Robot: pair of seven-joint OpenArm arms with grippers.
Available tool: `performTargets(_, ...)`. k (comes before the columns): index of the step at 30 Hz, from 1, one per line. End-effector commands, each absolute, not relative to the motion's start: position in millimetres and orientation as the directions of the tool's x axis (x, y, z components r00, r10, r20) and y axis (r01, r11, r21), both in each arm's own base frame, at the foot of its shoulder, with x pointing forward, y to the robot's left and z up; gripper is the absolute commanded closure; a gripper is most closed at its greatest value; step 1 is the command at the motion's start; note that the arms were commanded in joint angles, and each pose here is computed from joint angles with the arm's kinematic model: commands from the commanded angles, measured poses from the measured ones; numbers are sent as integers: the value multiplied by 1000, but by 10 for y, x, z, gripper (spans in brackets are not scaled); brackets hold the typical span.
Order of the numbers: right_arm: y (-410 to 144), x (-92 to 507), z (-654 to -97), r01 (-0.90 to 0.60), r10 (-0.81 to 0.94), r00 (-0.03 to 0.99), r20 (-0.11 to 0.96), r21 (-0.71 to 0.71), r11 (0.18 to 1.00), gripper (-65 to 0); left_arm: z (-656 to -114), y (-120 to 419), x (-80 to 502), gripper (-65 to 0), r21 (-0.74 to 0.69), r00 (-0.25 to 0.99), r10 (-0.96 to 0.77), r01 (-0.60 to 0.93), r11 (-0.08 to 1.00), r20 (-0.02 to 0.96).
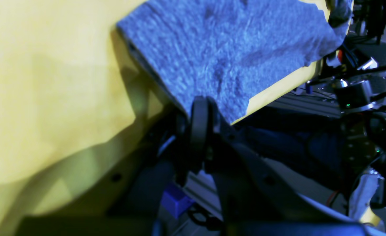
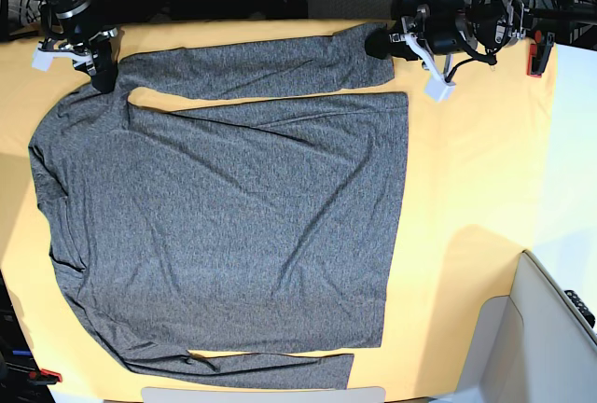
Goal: Fold the T-shirt properly
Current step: 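Lift the grasped edge and pull it toward the robot base, then drag the shirt edge further, spreading the sleeve under the body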
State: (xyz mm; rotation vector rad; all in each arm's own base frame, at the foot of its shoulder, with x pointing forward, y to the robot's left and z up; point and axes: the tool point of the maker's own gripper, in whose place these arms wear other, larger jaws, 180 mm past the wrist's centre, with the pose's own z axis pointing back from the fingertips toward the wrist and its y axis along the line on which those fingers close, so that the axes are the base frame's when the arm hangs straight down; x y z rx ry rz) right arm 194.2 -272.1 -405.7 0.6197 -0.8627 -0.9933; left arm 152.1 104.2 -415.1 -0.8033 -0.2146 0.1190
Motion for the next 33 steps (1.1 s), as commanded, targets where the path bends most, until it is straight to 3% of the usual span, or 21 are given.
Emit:
performTargets(1,-2787,1748,-4208,535,-893,308,329,716,448,-7,-4023,996,1557,-4,-734,969,166,21,679,181)
performTargets(6,-2719,1686,-4244,540,-890,344,301,711,449,-6,-3814,910,1628,-4,-731,958,139,95,675,252)
performTargets(14,-2714,1670,-4098,516,-864,374,337,698,496,-6,-3813,909,1623,-4,-731,958,138,95,675,252)
performTargets(25,-3056,1508,-3957,547,-849,340,404,649,528,-6,-3825,905,1576,-4,-733,960,137,91,675,245)
performTargets(33,-3045,1541,-3951,541,-845,345,408,650,534,-6,-3540,856,1662,-4,-704,935,80,203,680,347)
